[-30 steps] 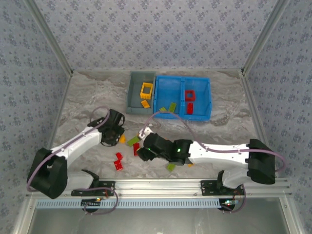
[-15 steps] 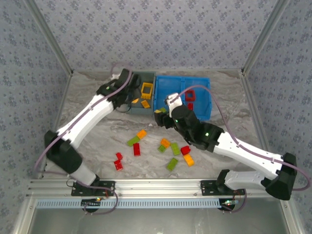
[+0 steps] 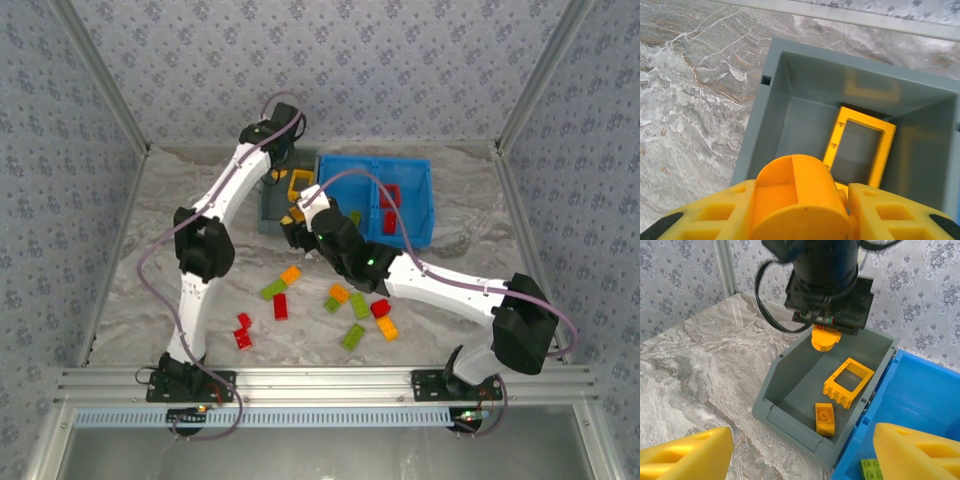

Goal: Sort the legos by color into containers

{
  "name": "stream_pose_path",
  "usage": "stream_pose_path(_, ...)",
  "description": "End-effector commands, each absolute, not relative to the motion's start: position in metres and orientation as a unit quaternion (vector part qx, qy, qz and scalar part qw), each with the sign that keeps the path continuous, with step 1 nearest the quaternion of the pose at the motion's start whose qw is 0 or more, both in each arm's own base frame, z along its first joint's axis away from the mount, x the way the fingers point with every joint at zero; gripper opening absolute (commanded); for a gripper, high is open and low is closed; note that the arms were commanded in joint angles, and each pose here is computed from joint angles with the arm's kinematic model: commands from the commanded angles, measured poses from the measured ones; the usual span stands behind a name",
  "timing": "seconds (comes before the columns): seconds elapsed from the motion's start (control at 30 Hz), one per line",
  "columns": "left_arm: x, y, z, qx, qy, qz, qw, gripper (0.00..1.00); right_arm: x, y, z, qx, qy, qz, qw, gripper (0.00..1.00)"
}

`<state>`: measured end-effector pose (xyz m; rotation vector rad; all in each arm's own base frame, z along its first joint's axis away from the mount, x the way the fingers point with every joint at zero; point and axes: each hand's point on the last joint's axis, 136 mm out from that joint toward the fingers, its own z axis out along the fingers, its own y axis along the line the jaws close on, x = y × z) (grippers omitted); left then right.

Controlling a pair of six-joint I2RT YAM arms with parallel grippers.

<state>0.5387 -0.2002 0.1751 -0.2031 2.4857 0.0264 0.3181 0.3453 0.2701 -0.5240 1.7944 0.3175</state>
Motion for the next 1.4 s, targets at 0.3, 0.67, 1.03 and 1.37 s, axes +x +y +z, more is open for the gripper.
stream_pose_path(0.3,0.568,-0.214,0.127,-0.023,0.948,0.025,0.317,0.4,0.324,0.333,0.28,-0.179,0.77,0.149,0.594,0.77)
stream_pose_path(0.67,0.564,-0.219,0.13,-0.018,0.95,0.017,0.311,0.66,0.313,0.318,0.276,-0.171,0.778,0.15,0.585,0.77)
stream_pose_path(1.03,0.513,-0.225,0.256,-0.059,0.92,-0.015,0.388,0.67,0.293,0.218,0.244,-0.065,0.851,0.081,0.514,0.76)
stream_pose_path(1.37,0.345,-0.256,0.315,0.045,0.893,-0.169,0.416,0.74,0.202,0.143,0.136,-0.008,0.965,0.022,0.259,0.75)
